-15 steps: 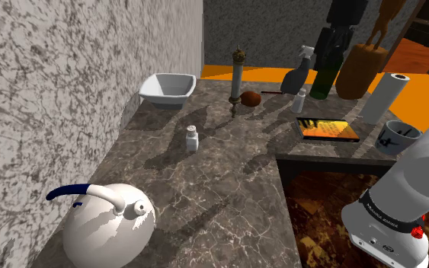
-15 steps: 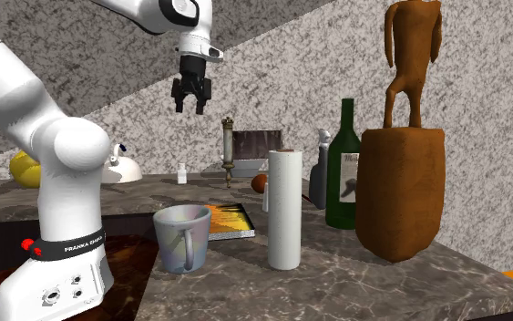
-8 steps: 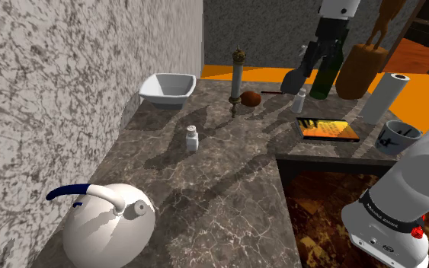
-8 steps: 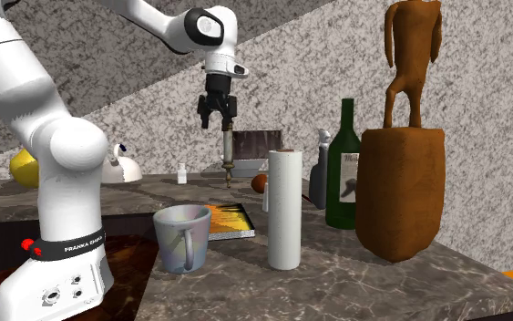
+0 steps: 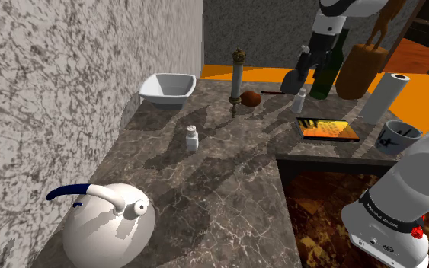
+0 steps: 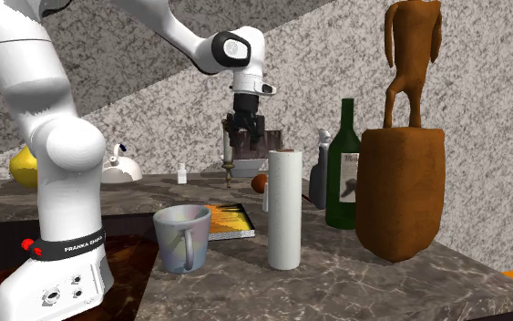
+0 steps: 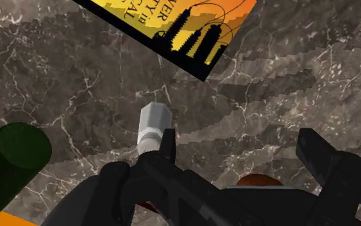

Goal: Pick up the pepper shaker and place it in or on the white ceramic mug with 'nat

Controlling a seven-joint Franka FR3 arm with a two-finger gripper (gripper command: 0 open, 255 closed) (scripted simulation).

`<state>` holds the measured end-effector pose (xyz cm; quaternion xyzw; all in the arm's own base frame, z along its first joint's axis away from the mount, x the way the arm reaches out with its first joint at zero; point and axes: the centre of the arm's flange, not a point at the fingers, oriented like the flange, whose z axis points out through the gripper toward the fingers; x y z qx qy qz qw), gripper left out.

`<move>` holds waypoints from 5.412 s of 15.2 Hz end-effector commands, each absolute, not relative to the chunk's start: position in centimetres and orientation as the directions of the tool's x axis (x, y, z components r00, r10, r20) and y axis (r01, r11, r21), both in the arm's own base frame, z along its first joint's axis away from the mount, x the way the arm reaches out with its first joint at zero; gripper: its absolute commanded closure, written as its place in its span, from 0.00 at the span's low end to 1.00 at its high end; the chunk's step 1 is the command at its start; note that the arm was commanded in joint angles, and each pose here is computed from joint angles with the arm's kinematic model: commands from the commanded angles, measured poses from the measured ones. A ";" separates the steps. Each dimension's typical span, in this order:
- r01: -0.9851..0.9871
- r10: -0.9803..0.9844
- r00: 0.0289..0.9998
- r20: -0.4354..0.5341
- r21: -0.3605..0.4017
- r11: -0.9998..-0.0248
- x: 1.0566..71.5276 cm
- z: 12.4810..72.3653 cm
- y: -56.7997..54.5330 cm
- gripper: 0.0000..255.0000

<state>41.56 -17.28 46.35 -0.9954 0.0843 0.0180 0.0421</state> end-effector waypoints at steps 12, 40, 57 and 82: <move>-0.259 -0.258 0.966 -0.025 -0.071 -0.963 45.9 38.2 -25.7 0.00; -0.259 -0.258 0.966 -0.025 -0.071 -0.963 45.9 40.0 -25.6 1.00; -0.259 -0.258 0.966 -0.025 -0.071 -0.963 45.9 49.0 -25.6 1.00; -0.259 -0.258 0.966 -0.025 -0.071 -0.963 25.1 55.6 -28.6 1.00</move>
